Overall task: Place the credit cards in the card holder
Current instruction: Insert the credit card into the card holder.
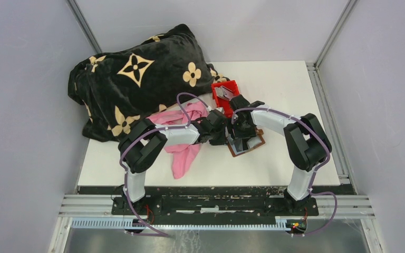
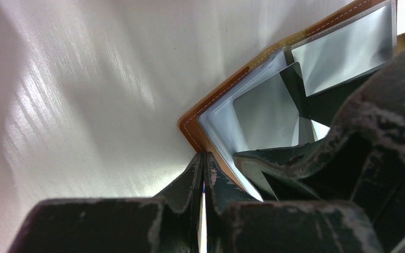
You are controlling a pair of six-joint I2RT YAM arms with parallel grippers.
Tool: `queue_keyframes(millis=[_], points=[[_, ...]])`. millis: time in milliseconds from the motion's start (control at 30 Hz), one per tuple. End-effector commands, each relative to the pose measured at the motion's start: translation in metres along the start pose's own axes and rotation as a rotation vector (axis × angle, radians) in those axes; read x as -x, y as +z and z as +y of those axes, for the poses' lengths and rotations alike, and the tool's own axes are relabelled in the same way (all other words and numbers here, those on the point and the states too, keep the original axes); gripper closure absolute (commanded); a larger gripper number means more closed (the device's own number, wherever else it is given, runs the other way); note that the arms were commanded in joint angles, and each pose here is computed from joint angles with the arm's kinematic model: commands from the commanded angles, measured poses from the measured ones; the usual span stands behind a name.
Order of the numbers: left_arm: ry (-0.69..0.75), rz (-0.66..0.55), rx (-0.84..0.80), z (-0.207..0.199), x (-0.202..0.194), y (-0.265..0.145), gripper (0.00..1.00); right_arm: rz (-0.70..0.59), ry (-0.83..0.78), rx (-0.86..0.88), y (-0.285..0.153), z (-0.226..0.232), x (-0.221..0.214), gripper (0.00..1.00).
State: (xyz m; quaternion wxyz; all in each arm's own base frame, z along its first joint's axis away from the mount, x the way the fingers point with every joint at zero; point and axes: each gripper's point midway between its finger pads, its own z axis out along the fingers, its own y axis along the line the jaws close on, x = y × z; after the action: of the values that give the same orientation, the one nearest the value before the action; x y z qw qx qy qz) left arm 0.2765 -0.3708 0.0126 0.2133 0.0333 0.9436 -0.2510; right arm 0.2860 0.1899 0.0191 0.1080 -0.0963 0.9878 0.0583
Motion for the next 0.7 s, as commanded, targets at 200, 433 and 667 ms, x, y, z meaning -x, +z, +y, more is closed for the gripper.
queue_keyframes(millis=[200, 433, 667], points=[[0.017, 0.188, 0.222, 0.076, -0.065, 0.016, 0.93, -0.044, -0.046, 0.036, 0.008, 0.020, 0.012, 0.32], [-0.003, 0.174, 0.225, 0.081, -0.061, 0.014, 0.93, -0.072, -0.077, 0.033, 0.005, 0.024, 0.014, 0.35], [-0.020, 0.155, 0.224, 0.084, -0.053, 0.013, 0.94, -0.100, -0.109, 0.035, -0.001, 0.031, 0.017, 0.38]])
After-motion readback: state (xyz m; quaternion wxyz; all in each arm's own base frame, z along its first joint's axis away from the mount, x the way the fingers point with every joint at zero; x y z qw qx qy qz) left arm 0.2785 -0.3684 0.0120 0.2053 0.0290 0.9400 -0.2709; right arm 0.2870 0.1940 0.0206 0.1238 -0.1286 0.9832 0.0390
